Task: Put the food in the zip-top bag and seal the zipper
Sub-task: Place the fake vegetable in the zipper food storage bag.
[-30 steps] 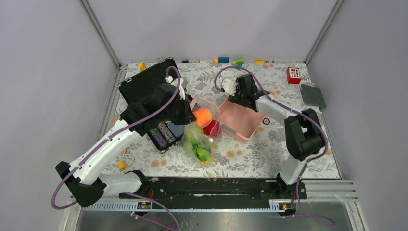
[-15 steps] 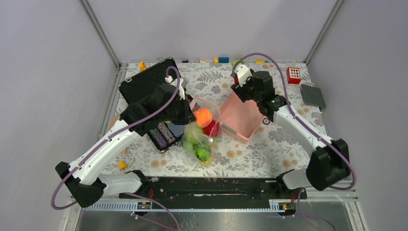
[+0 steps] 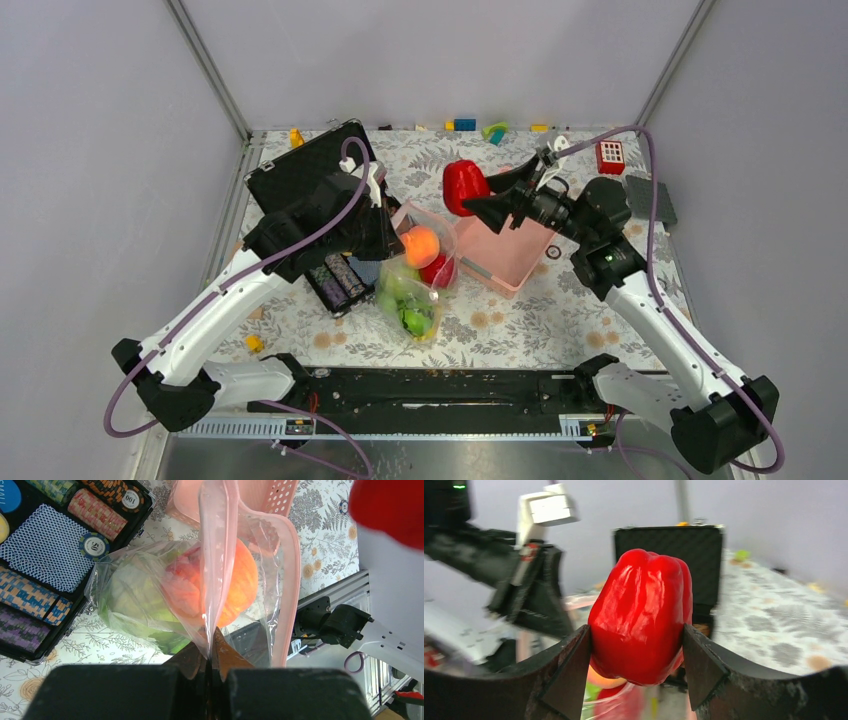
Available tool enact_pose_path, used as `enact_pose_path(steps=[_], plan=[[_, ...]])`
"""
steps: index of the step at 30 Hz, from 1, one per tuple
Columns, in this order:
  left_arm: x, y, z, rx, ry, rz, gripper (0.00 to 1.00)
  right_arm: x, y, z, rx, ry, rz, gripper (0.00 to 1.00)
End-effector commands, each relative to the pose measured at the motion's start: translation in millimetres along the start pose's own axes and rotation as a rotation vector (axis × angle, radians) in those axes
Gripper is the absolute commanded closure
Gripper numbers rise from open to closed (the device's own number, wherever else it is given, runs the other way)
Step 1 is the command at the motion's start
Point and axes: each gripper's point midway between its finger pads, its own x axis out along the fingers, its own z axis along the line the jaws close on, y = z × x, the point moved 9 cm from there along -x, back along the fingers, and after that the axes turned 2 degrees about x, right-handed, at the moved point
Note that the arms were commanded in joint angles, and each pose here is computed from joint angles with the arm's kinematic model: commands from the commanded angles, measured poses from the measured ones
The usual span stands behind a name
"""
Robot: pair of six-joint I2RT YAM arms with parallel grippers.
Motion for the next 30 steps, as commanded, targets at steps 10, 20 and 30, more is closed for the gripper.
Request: enact_pose_path(steps=[10,20,30], plan=[[-9.9,-21.2,-15.4,-0.020,0.054,-0.099,1.00,7.4,19.7,68.4,0.188,-0.301,0.037,0.86],[-10.9,-22.4,-16.9,-0.029,0.058,-0.102,1.00,9.5,65.9,79.5,0.240,-0.260,0.258,0.89],[-12.7,-21.4,-17.5,-0.031,0.069,-0.097,1.00,12.4,94.3,77.9,0.187,-0.140,0.590,0.91]])
